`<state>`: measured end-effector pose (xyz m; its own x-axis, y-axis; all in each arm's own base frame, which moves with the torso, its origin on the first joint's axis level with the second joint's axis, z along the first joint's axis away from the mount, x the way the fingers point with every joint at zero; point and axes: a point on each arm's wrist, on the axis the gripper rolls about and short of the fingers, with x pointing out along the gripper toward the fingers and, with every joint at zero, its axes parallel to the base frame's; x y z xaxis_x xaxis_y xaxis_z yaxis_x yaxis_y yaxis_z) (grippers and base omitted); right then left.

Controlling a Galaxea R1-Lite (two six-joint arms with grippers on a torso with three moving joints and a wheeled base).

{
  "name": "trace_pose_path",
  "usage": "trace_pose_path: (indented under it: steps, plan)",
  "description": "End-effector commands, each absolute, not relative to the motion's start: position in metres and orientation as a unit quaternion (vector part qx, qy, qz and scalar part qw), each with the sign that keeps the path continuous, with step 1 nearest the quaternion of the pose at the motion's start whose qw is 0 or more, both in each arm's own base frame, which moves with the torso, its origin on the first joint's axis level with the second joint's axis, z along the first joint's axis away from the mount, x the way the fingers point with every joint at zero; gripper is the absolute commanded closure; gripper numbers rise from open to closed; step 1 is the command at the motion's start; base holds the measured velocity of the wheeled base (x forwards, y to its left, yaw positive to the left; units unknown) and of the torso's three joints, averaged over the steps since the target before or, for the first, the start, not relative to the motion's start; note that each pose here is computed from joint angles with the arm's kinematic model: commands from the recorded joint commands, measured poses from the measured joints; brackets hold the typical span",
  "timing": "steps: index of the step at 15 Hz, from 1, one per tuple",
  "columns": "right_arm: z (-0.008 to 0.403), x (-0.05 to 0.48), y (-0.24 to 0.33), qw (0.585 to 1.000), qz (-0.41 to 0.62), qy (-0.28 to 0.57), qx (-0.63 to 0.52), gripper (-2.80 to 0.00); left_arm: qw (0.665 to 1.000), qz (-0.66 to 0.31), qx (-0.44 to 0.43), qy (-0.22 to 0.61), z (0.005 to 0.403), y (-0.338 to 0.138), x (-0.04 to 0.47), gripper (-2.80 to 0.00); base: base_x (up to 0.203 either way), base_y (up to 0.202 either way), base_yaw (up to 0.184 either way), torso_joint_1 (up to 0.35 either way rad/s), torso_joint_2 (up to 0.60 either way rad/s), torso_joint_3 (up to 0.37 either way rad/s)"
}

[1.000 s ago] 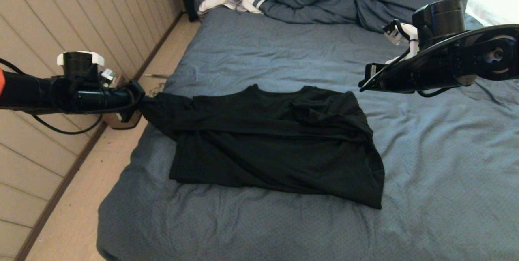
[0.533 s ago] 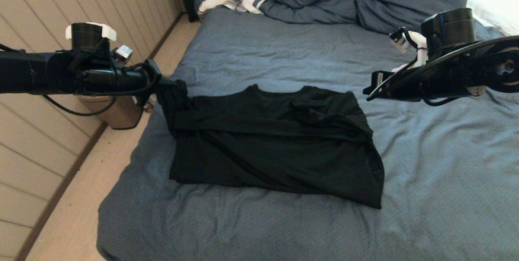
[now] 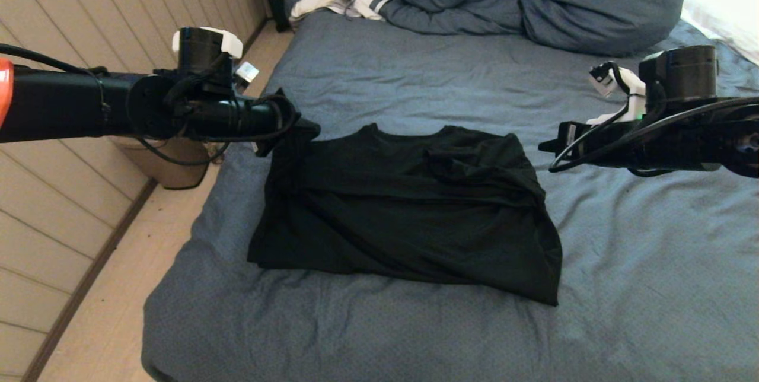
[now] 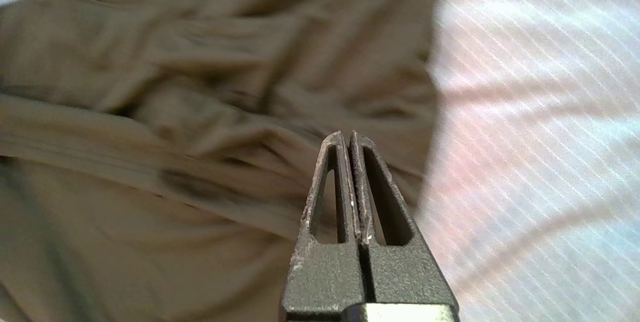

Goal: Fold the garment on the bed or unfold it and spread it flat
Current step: Fold the black T-shirt

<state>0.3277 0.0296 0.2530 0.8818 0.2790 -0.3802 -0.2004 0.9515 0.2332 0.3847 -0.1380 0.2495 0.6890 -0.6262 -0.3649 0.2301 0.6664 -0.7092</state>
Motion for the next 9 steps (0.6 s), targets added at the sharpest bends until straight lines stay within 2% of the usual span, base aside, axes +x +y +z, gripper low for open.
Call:
trace_pose_path:
  steps: [1,9]
  plan:
    - [0.248,0.325,0.020,0.964,0.122,0.216,0.100,0.00,0.857,-0.253,-0.318,0.316,0.242,-0.155,0.384,0.00,0.000,0.000,0.000,0.000,0.00,0.000]
    - [0.238,0.321,0.012,0.961,0.127,0.219,0.108,0.00,0.863,-0.236,-0.302,0.329,0.219,-0.184,0.391,0.00,0.000,0.000,0.000,0.000,0.00,0.000]
